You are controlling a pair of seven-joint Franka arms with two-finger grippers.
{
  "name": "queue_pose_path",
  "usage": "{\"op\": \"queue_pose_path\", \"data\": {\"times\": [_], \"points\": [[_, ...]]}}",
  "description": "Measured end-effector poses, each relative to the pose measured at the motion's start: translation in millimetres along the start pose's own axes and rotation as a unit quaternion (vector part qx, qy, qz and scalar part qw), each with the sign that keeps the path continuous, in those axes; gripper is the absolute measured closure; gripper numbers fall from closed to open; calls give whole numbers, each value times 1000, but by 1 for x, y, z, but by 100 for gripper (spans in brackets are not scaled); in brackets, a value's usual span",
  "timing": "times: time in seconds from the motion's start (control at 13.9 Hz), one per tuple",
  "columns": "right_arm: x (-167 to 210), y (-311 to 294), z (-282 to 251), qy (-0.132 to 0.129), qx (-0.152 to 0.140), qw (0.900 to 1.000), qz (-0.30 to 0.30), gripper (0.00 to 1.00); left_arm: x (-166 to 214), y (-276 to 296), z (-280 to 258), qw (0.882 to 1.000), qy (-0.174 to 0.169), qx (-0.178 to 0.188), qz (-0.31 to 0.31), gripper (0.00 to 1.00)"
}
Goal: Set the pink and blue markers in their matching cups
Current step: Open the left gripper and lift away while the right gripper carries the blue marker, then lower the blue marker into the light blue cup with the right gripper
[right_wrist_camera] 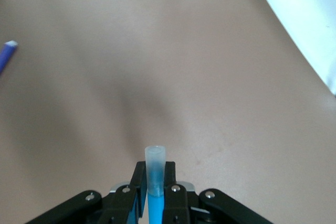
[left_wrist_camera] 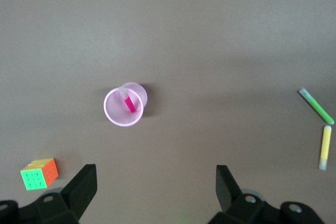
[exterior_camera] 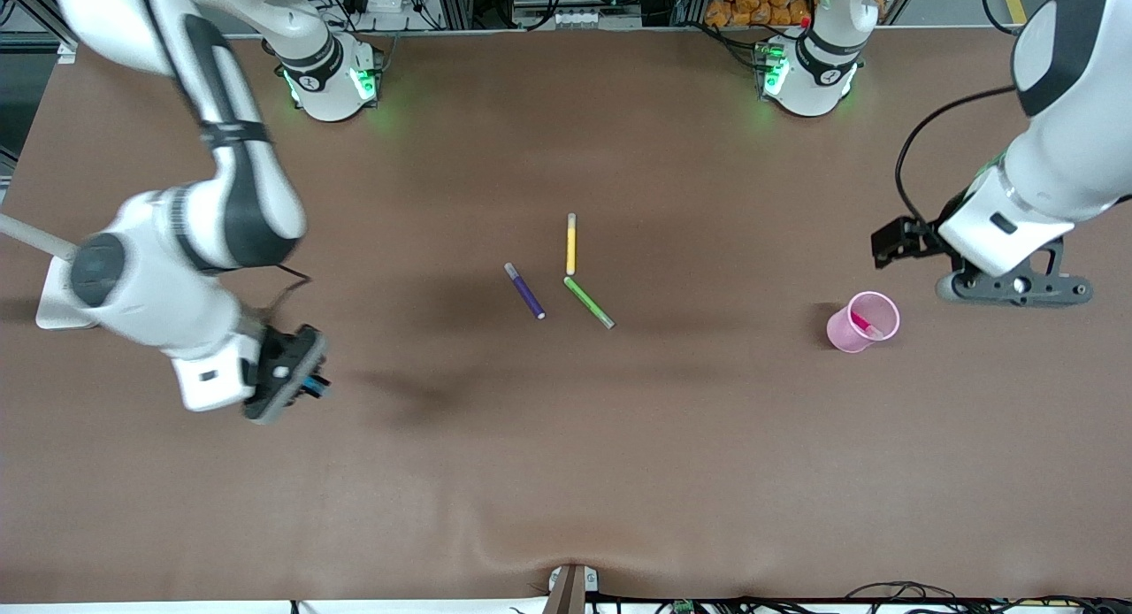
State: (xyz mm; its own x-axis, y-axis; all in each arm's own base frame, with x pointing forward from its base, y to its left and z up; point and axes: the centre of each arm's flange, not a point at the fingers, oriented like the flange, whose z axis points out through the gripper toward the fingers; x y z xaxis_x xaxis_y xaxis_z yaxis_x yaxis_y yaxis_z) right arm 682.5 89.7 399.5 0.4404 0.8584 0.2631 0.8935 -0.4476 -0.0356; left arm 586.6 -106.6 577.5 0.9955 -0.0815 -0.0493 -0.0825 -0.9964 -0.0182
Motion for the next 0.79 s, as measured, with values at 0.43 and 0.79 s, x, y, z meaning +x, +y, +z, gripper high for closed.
{"op": "queue_pose_path", "data": {"times": [0.43, 0.79], "points": [[-130, 47, -14, 86, 75, 986, -118, 83, -35, -18, -23, 998, -52, -25, 7, 0], [-221, 55, -15, 179, 105, 964, -163, 83, -76, -12, -51, 998, -54, -16, 15, 0]]}}
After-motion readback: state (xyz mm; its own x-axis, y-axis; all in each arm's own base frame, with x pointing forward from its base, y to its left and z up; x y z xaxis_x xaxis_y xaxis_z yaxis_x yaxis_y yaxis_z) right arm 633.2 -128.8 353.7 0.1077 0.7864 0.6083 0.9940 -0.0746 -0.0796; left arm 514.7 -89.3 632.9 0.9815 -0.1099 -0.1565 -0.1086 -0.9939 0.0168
